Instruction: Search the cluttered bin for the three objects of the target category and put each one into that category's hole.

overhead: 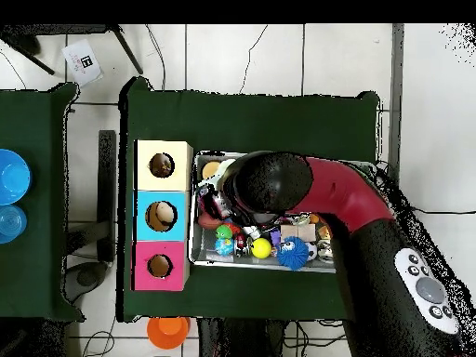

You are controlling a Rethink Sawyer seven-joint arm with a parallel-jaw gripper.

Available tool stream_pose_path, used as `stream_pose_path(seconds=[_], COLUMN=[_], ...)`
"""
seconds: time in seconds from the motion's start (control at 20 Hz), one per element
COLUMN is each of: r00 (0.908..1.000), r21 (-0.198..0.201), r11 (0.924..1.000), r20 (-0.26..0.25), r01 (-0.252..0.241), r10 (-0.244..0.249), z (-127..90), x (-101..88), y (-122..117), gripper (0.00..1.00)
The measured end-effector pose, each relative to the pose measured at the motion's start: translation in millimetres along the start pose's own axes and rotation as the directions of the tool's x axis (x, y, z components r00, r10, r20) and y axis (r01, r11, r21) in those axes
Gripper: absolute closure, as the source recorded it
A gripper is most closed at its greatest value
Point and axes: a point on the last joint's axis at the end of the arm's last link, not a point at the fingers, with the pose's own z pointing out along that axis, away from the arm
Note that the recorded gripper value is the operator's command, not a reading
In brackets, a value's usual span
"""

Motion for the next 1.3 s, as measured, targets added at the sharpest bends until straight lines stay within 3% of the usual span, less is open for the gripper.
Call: stream_pose_path(seconds=[0.3,0.8,1.05,1.3], r00=[0.9999,0.9996,0.9968,0.9867], r21=[0.001,0.006,-0.014,-0.051], r11=[1.0000,0.9999,0.9998,0.9986], r20=[-0.014,-0.027,-0.079,-0.161], r01=[0.009,0.011,0.013,0.012], r10=[-0.009,-0.011,-0.014,-0.020], z=[8,-2,-12,-20], x=[1.9,4.0,12.0,24.3], y=[-1,4,12,24], gripper=[1.00,1.00,1.00,1.00])
